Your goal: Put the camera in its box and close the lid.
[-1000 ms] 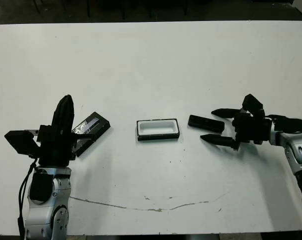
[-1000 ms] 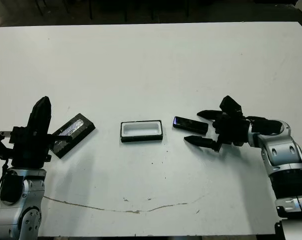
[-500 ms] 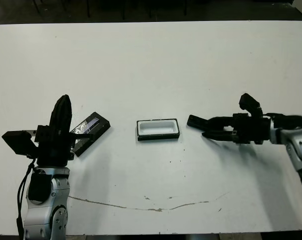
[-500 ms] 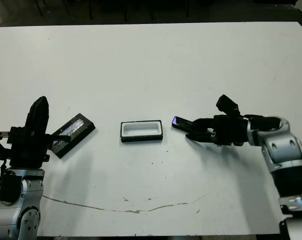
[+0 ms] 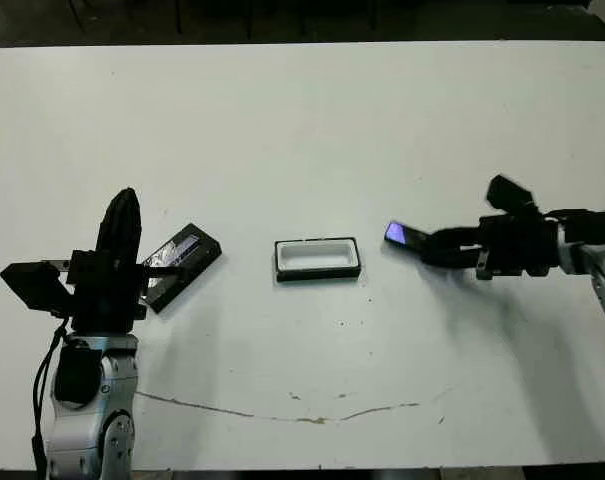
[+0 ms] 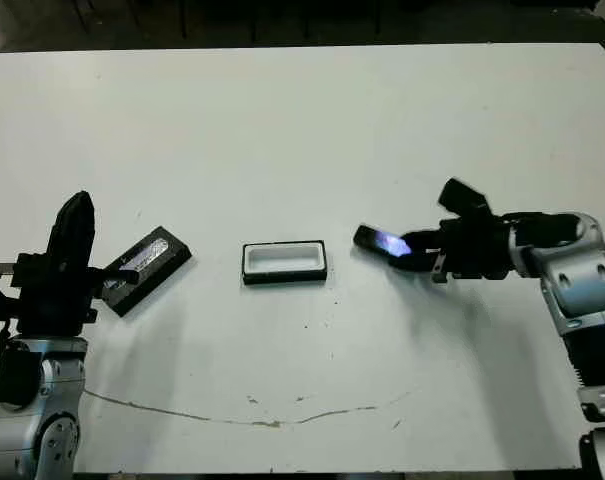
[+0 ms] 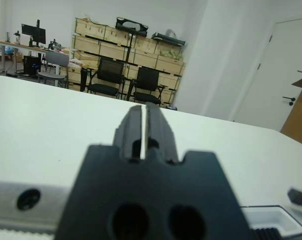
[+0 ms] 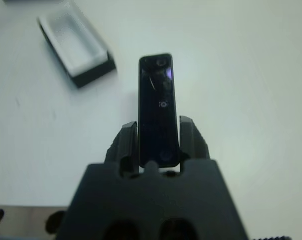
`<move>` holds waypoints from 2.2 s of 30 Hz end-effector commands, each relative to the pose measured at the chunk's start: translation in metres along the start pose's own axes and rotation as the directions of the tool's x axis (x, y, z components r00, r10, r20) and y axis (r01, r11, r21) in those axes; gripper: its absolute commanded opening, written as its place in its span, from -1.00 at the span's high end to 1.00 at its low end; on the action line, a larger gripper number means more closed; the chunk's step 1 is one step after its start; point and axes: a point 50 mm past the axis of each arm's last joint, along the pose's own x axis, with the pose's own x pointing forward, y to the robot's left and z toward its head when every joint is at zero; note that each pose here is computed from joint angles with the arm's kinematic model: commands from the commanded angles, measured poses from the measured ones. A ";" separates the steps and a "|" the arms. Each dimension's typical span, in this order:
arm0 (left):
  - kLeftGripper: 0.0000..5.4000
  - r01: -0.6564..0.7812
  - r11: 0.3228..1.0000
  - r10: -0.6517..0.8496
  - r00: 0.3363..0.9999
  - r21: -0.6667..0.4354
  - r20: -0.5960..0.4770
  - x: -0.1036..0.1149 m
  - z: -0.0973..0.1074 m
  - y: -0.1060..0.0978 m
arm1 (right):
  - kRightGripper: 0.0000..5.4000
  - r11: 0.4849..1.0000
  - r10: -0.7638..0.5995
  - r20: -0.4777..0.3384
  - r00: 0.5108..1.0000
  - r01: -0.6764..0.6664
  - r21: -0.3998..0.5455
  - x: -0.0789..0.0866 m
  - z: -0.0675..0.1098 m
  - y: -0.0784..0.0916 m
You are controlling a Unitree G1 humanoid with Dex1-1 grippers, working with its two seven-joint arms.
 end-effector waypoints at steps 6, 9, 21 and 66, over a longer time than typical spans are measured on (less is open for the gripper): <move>1.00 0.000 1.000 0.001 0.999 0.026 -0.035 -0.003 -0.005 0.002 | 0.75 0.993 0.031 0.158 0.987 -0.011 -0.122 -0.002 0.064 -0.005; 1.00 -0.008 1.000 0.009 0.999 0.024 -0.041 -0.004 -0.005 0.001 | 0.75 0.979 0.112 0.129 0.985 -0.088 -0.182 0.008 0.090 -0.001; 1.00 -0.010 1.000 0.011 0.999 0.020 -0.042 -0.006 -0.007 -0.001 | 0.75 0.887 0.257 -0.189 0.948 -0.309 -0.343 0.054 0.116 0.010; 1.00 -0.015 1.000 0.014 0.998 -0.014 -0.063 -0.009 -0.010 -0.007 | 0.75 0.747 0.158 -0.563 0.812 -0.471 -0.470 0.095 0.089 0.056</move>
